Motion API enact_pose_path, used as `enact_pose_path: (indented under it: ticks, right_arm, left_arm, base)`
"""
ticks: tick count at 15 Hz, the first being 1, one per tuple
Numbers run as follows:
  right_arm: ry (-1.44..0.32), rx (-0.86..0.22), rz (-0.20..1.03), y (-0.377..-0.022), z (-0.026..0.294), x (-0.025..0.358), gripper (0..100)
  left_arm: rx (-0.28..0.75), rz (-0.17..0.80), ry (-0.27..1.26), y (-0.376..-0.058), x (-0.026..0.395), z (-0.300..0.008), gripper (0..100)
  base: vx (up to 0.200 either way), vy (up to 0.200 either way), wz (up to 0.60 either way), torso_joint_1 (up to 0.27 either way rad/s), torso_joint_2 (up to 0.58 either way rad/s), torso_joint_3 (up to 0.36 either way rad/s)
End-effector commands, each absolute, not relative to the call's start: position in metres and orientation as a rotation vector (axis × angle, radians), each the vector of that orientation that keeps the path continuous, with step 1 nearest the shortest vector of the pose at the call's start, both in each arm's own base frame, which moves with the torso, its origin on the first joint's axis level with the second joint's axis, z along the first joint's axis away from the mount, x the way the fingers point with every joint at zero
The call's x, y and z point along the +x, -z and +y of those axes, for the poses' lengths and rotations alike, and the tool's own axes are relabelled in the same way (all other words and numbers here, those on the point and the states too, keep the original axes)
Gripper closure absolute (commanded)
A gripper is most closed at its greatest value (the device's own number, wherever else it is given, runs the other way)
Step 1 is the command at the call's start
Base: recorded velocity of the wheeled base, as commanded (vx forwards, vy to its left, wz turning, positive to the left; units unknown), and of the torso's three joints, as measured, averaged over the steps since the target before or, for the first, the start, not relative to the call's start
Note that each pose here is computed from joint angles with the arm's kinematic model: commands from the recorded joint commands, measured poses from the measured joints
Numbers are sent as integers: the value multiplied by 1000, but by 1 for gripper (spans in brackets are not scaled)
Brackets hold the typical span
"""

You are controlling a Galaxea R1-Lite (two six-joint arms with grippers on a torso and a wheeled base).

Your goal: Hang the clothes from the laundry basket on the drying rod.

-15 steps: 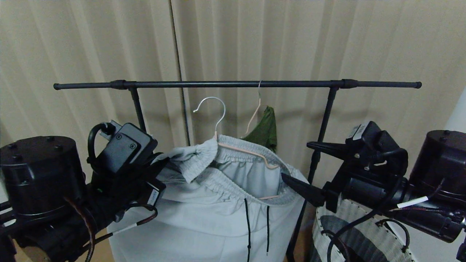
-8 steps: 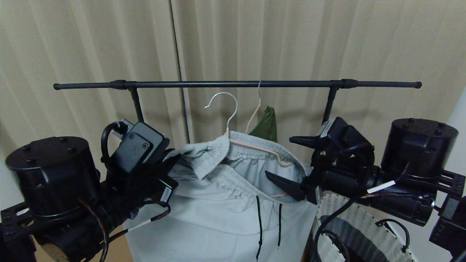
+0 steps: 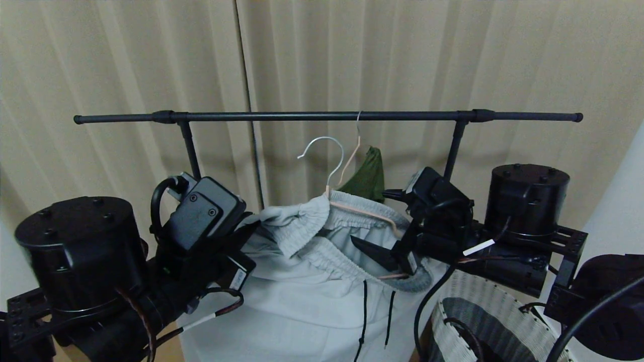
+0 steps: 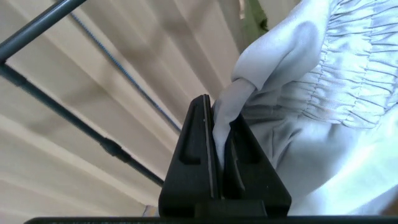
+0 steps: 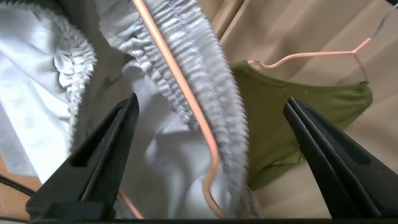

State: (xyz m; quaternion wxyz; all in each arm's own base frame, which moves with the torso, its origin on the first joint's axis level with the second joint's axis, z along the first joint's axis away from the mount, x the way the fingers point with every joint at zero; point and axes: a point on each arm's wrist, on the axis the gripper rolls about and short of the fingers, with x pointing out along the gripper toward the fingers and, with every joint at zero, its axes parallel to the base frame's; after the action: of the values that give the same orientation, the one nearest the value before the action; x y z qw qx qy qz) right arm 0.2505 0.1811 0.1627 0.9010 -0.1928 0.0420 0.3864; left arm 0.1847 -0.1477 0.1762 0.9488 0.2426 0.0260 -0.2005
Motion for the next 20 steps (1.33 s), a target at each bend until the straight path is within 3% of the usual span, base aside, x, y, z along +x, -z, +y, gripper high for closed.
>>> enact_pose_path:
  ticks: [1, 3, 4, 18, 19, 20]
  right_arm:
    - [-804, -401, 96, -159, 183, 253, 0]
    - [-805, -401, 94, -159, 184, 252, 0]
    - [-804, -401, 95, -159, 184, 252, 100]
    - [-764, -400, 71, -167, 179, 248, 100]
    - [-763, -400, 71, -167, 179, 248, 100]
    - [-762, -397, 67, -169, 178, 247, 100]
  left_arm:
    - [490, 44, 414, -178, 182, -148, 100]
    - [491, 43, 419, -178, 181, -148, 100]
    - [491, 44, 419, -178, 181, -148, 100]
    - [482, 35, 428, -179, 176, -143, 100]
    - [480, 34, 436, -179, 175, -143, 0]
    - [479, 35, 436, -179, 175, -143, 0]
  base:
    - [0, 0, 0, 0, 0, 0]
    - [0, 0, 0, 0, 0, 0]
    - [0, 0, 0, 0, 0, 0]
    - [0, 0, 0, 0, 0, 0]
    - [0, 0, 0, 0, 0, 0]
    - [0, 0, 0, 0, 0, 0]
